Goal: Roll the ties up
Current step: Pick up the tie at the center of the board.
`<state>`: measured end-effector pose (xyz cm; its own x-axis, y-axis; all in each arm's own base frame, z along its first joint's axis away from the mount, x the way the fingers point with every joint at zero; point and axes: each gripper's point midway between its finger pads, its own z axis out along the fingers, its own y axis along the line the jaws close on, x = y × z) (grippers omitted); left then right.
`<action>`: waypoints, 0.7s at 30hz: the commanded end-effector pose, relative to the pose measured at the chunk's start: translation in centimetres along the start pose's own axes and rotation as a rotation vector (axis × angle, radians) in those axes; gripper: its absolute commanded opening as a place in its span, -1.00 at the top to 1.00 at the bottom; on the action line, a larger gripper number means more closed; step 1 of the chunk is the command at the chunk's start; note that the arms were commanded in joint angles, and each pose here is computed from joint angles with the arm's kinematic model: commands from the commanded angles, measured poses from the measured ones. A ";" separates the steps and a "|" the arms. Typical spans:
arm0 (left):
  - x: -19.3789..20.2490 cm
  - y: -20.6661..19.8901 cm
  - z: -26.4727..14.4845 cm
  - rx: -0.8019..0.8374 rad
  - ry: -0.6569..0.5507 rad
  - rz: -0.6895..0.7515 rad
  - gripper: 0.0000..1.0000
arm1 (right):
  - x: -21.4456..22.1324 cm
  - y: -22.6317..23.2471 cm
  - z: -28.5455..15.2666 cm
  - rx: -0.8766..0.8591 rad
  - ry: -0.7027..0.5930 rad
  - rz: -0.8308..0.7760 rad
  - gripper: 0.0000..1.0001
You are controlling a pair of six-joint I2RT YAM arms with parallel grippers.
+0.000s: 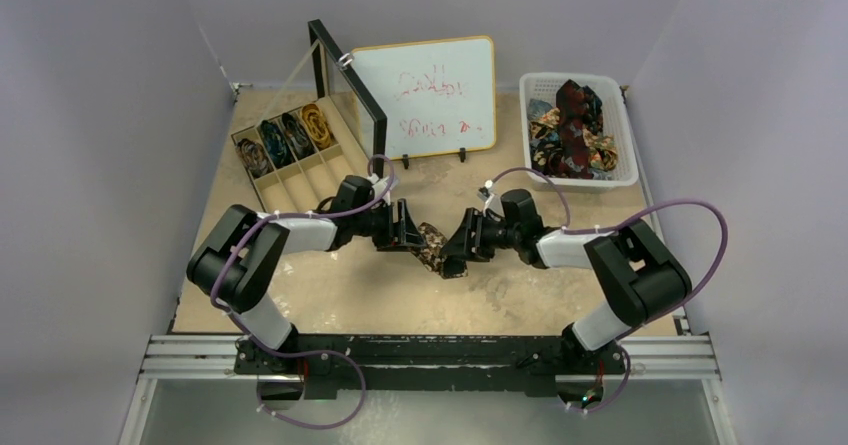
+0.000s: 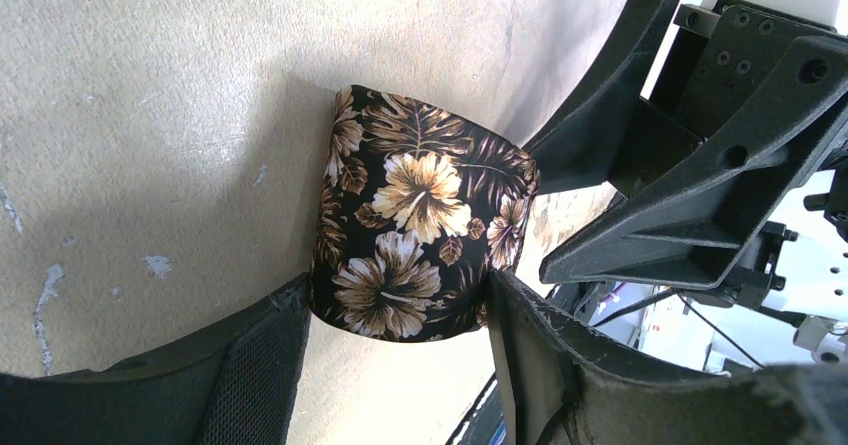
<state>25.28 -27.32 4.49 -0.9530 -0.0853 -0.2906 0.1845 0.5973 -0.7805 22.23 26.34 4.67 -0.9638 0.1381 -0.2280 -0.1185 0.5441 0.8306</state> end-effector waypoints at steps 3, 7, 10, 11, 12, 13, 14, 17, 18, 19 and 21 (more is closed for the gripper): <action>-0.5 -0.4 0.0 0.031 -0.014 0.032 -0.22 | -0.4 0.2 0.5 -0.015 -0.012 0.006 -0.13; -0.6 -0.6 -0.2 0.025 -0.020 0.037 -0.24 | -0.3 -1.0 1.1 0.016 -0.017 0.032 0.12; -0.7 -0.7 -0.5 0.018 -0.023 0.046 -0.28 | 0.5 -2.2 1.2 0.046 -0.003 0.050 0.28; -0.7 -0.7 -0.6 0.013 -0.025 0.048 -0.31 | 0.9 -2.7 1.1 0.055 0.002 0.056 0.29; -0.8 -0.8 -0.7 0.011 -0.032 0.052 -0.34 | 1.1 -2.9 1.0 0.060 0.002 0.059 0.30; -0.9 -0.9 -0.9 0.010 -0.039 0.056 -0.37 | 1.4 -3.1 1.0 0.063 0.005 0.062 0.30; -1.0 -0.9 -1.0 0.008 -0.047 0.059 -0.41 | 1.4 -3.2 1.1 0.062 0.006 0.061 0.31; -1.4 -1.2 -0.9 0.017 -0.059 0.064 -0.48 | 1.5 -3.5 1.2 0.067 0.013 0.063 0.33; -1.4 -1.2 -0.7 0.022 -0.054 0.062 -0.49 | 1.6 -3.7 1.2 0.071 0.016 0.063 0.33; -1.4 -1.2 -0.6 0.027 -0.049 0.059 -0.49 | 1.7 -3.8 1.2 0.075 0.015 0.061 0.34; -1.4 -1.3 -0.3 0.041 -0.044 0.046 -0.49 | 1.8 -4.0 1.1 0.082 0.011 0.060 0.34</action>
<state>25.41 -27.19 5.22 -0.9461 -0.0921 -0.3104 0.1961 0.5999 -0.7757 22.00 26.23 2.29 -0.9698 0.1617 -0.1825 -0.0651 0.5496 0.8329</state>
